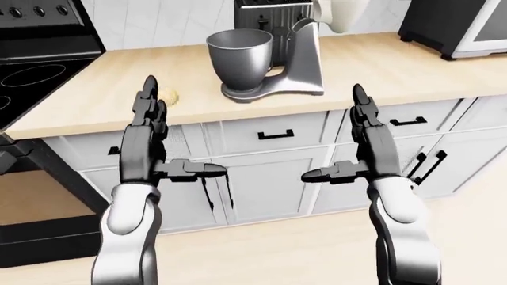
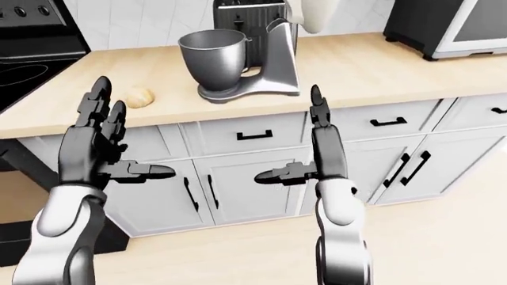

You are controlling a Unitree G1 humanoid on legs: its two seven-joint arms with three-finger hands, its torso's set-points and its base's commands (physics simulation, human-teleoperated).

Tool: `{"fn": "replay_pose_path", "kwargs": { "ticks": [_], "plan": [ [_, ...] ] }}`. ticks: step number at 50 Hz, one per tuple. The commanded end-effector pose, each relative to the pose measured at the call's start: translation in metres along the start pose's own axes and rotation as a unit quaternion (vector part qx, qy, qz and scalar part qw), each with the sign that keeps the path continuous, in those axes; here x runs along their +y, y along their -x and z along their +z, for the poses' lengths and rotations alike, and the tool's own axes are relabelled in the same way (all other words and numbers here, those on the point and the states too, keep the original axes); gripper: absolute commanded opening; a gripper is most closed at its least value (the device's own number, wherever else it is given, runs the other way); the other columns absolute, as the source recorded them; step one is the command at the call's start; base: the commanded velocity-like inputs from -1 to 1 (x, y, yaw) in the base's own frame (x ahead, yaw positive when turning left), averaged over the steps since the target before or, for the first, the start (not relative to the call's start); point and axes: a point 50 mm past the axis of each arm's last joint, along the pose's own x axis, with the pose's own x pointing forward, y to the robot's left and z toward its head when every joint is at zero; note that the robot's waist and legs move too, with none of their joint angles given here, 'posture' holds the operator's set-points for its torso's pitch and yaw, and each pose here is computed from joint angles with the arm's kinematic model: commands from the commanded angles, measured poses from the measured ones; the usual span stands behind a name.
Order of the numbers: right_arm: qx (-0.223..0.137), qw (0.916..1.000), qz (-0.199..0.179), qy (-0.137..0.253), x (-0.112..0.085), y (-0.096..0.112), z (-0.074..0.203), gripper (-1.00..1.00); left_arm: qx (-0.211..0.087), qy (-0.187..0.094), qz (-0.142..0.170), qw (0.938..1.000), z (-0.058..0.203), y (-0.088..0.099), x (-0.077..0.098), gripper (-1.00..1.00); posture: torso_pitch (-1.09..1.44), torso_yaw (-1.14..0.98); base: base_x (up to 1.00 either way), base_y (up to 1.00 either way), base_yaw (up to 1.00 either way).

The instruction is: Place the bread in the stand mixer bowl.

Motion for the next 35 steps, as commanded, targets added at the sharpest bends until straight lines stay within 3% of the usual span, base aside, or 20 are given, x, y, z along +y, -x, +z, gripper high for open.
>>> {"fn": "replay_pose_path", "kwargs": {
  "ticks": [1,35],
  "plan": [
    [-0.045,0.9988,-0.02,0.006,-0.008,0.0014,0.0165,1.0,-0.043,-0.001,-0.004,0.9991,0.0158,-0.0002,-0.0022,1.0,0.0,0.0,0.16,0.0,0.0],
    [-0.044,0.9988,-0.022,0.008,-0.0075,0.0013,0.0163,1.0,-0.04,0.001,-0.003,0.9992,0.0102,0.0023,-0.0015,1.0,0.0,0.0,0.15,0.0,0.0]
  ]
}}
